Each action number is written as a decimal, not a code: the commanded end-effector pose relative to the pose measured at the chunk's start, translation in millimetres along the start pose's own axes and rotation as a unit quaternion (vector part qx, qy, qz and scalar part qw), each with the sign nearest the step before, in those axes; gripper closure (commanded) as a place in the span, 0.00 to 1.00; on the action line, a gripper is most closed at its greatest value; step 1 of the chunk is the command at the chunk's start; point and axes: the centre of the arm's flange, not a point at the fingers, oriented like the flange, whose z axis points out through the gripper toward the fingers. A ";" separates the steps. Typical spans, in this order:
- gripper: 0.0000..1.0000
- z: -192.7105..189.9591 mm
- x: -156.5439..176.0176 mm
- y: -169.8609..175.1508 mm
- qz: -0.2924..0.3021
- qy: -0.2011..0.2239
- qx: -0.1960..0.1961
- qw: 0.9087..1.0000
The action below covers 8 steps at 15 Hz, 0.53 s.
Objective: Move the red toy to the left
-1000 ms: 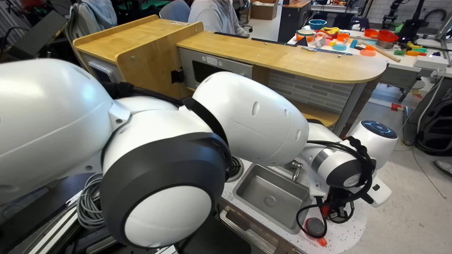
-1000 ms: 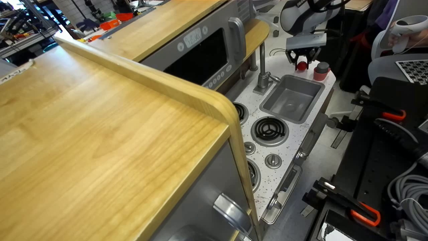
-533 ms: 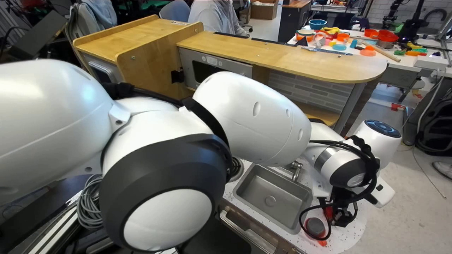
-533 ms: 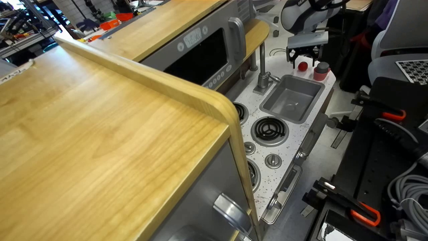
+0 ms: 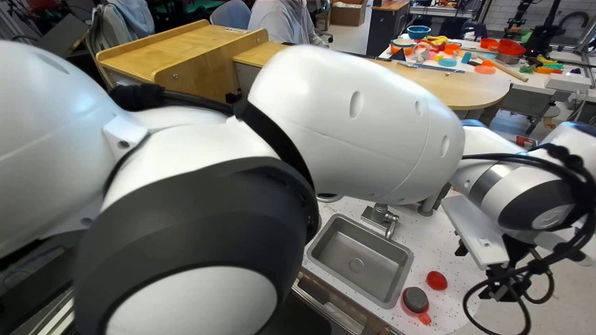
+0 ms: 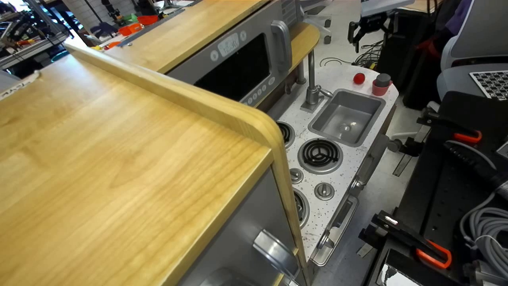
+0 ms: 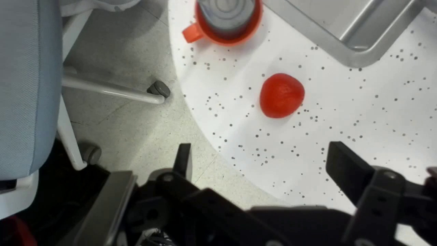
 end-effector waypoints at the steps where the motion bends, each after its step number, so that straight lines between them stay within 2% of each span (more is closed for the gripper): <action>1: 0.00 -56.8 -32.0 54.2 -0.070 -0.067 -0.003 0.995; 3: 0.00 -82.6 -47.1 74.7 -0.116 -0.087 -0.009 0.989; 6: 0.00 -113.0 -69.9 90.4 -0.184 -0.078 -0.022 0.980; 8: 0.00 -124.7 -83.7 94.4 -0.231 -0.075 -0.028 0.970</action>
